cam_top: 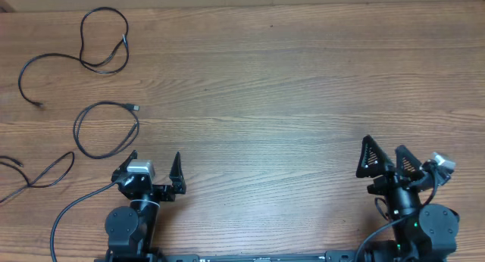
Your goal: Untangle cables
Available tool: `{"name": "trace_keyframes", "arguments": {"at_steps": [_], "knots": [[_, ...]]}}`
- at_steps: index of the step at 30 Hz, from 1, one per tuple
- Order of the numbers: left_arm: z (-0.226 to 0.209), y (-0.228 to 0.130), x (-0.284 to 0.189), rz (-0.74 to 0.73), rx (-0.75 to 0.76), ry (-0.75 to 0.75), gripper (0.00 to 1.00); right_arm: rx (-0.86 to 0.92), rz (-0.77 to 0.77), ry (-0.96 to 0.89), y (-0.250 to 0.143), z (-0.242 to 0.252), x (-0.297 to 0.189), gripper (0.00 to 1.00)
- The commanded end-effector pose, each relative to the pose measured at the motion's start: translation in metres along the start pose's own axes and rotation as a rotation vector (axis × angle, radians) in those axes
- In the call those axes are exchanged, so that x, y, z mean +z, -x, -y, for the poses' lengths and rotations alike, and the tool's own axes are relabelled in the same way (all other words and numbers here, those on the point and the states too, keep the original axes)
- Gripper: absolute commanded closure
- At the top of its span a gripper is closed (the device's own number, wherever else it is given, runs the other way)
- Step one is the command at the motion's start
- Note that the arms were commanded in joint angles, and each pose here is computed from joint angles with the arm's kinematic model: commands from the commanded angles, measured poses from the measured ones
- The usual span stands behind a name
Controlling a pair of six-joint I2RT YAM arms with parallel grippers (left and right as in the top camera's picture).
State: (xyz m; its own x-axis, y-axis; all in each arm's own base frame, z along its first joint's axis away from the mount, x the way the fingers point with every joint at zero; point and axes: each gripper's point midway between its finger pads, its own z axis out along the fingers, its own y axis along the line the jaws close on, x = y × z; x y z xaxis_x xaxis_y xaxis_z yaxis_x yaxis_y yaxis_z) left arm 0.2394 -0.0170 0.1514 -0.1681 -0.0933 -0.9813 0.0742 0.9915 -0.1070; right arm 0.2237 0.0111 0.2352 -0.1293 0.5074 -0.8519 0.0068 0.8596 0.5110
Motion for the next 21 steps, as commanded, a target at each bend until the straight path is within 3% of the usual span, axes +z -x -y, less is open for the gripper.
{"name": "trace_keyframes", "arguments": {"at_steps": [1, 8, 21], "knots": [[0.002, 0.000, 0.000, 0.008, 0.017, -0.011, 0.00, -0.185, 0.033, 0.057, -0.004, -0.004, 0.007, 0.00], [0.002, 0.000, 0.000, 0.008, 0.017, -0.011, 0.01, -0.402, 0.069, 0.129, -0.020, -0.006, 0.019, 0.00], [0.002, 0.000, 0.000, 0.008, 0.017, -0.011, 0.01, -0.478, 0.038, 0.168, -0.066, 0.011, 0.029, 0.00]]}}
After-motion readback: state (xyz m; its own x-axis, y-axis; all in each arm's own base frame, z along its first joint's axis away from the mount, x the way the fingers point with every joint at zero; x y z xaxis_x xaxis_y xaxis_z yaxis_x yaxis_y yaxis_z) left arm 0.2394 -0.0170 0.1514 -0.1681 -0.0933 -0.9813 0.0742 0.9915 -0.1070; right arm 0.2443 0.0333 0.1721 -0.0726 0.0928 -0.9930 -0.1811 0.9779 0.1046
